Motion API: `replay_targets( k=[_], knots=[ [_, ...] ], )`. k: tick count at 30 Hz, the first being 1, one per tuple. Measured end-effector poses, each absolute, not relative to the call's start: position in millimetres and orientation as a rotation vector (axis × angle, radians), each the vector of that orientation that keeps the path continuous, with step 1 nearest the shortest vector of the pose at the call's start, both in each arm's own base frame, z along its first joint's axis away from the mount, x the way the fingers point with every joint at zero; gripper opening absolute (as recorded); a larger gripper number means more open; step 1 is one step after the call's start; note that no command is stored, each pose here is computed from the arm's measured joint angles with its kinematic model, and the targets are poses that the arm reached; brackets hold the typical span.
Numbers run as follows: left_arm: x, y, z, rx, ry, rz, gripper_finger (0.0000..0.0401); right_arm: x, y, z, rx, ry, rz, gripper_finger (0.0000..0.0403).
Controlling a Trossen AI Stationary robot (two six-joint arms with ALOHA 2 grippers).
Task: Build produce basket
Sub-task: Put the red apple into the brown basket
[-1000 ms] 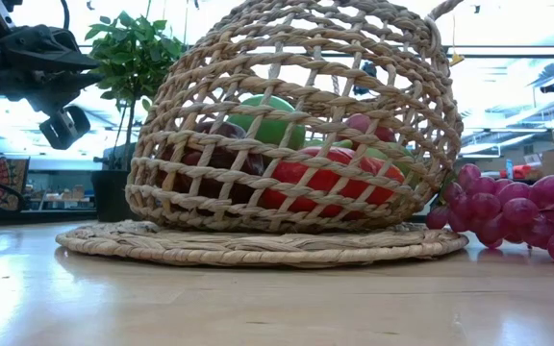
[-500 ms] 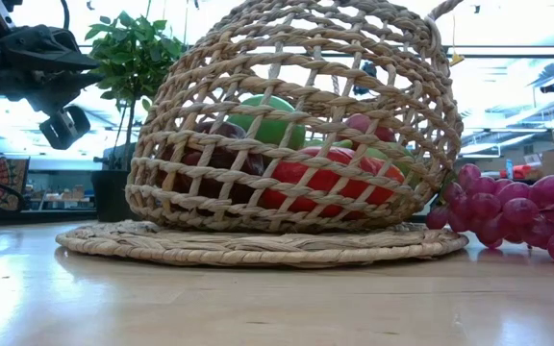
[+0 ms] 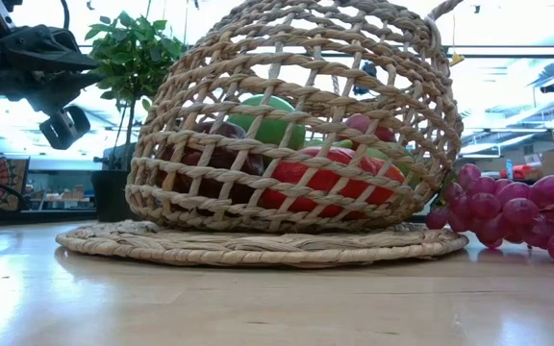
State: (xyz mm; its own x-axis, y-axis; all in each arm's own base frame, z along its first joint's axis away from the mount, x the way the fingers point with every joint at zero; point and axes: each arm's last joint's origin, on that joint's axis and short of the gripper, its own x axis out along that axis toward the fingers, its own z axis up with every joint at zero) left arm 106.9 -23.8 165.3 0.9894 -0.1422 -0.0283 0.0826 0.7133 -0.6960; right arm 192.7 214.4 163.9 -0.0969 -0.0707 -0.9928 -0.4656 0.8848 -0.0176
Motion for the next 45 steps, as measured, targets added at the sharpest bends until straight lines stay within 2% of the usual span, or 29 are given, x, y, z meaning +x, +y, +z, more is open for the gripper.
replay_targets(
  k=[13, 19, 24, 30, 37, 41, 45],
  knots=[
    [107, -24, 165, -0.767, 0.082, -0.125, 0.0063, 199, 215, 169, -0.464, 1.646, 0.392, 0.0359],
    [107, -24, 165, -0.767, 0.082, -0.125, 0.0058, 204, 220, 187, -0.457, 1.647, 0.389, 0.0359],
    [107, -24, 165, -0.767, 0.082, -0.125, 0.006, 202, 219, 210, -0.465, 1.726, 0.369, 0.0358],
    [107, -24, 165, -0.767, 0.082, -0.125, 0.0062, 197, 214, 253, -0.392, 1.661, 0.382, 0.0358],
    [107, -24, 165, -0.767, 0.082, -0.125, 0.0059, 183, 207, 324, -0.083, 1.526, 0.558, 0.0359],
    [107, -24, 165, -0.767, 0.082, -0.125, 0.0063, 175, 195, 367, 0.087, 1.381, 0.578, 0.0359],
    [107, -24, 165, -0.767, 0.082, -0.125, 0.0061, 170, 180, 408, 0.18, 1.145, 0.535, 0.0359]
  ],
)
